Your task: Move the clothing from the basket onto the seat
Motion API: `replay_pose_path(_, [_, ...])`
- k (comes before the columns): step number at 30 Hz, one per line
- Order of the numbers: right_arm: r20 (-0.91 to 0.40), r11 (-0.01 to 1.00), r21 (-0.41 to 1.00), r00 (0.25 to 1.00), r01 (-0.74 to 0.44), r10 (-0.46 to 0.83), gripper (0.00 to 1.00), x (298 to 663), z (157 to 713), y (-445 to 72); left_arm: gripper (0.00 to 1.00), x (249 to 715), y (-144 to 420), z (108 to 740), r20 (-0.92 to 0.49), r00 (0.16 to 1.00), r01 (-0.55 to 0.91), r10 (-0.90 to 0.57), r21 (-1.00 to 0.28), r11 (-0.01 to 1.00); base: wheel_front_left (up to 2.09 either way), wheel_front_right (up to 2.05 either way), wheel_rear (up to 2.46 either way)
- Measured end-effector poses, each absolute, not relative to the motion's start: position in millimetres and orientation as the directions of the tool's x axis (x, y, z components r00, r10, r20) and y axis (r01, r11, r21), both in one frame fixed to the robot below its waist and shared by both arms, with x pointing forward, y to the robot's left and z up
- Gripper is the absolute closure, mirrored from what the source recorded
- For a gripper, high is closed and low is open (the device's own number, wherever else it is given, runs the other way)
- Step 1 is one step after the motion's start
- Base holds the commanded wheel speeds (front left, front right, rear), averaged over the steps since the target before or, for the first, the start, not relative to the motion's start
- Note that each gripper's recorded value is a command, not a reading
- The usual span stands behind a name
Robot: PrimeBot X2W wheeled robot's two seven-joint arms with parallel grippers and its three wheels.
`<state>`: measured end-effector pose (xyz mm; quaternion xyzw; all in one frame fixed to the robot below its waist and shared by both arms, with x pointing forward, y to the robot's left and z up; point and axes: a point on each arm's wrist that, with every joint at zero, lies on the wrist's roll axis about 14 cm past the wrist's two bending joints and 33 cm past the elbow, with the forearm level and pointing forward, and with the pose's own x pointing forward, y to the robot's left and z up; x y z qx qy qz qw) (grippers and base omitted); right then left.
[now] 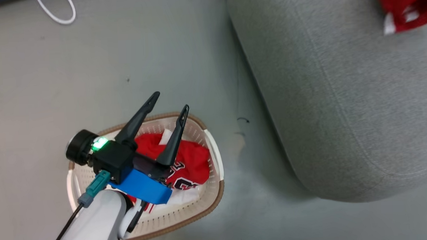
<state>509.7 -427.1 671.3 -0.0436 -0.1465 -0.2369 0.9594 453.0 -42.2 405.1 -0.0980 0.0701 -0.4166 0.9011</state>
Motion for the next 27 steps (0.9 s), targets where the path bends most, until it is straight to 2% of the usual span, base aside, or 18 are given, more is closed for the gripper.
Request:
replay_pose_path(7, [0.08, 0.831, -0.041, 0.831, 0.555, -0.551, 1.0, 535, 575, -464, 0.0, 472, -25, 378, -0.064, 0.674, 0.704, -0.736, -0.246, 0.666, 0.0, 0.0, 0.0])
replay_pose_path(13, [-0.183, 0.801, -0.112, 0.78, 0.588, -0.598, 1.0, 524, 464, -470, 0.0, 477, -9, 363, -0.091, 0.702, 0.67, -0.706, -0.251, 0.699, 0.0, 0.0, 0.0])
replay_pose_path(18, [-0.27, 0.793, -0.111, 0.75, 0.599, -0.604, 1.0, 518, 419, -465, 0.0, 477, 2, 357, -0.115, 0.72, 0.647, -0.685, -0.247, 0.722, 0.0, 0.0, 0.0])
replay_pose_path(19, [-0.275, 0.792, -0.115, 0.747, 0.6, -0.605, 0.76, 517, 416, -465, 0.0, 477, 4, 357, -0.116, 0.724, 0.642, -0.68, -0.245, 0.726, 0.0, 0.0, 0.0])
replay_pose_path(20, [-0.28, 0.793, -0.118, 0.746, 0.598, -0.604, 0.65, 516, 413, -464, 0.0, 478, 4, 358, -0.115, 0.727, 0.64, -0.677, -0.244, 0.728, 0.0, 0.0, 0.0])
replay_pose_path(21, [-0.284, 0.794, -0.118, 0.746, 0.597, -0.603, 0.0, 516, 411, -463, 0.0, 478, 4, 359, -0.113, 0.729, 0.639, -0.675, -0.244, 0.73, 0.0, 0.0, 0.0])
replay_pose_path(27, [-0.277, 0.818, -0.127, 0.772, 0.561, -0.573, 0.0, 518, 415, -453, 0.0, 481, 2, 377, -0.079, 0.743, 0.633, -0.664, -0.236, 0.737, 0.0, 0.0, 0.0])
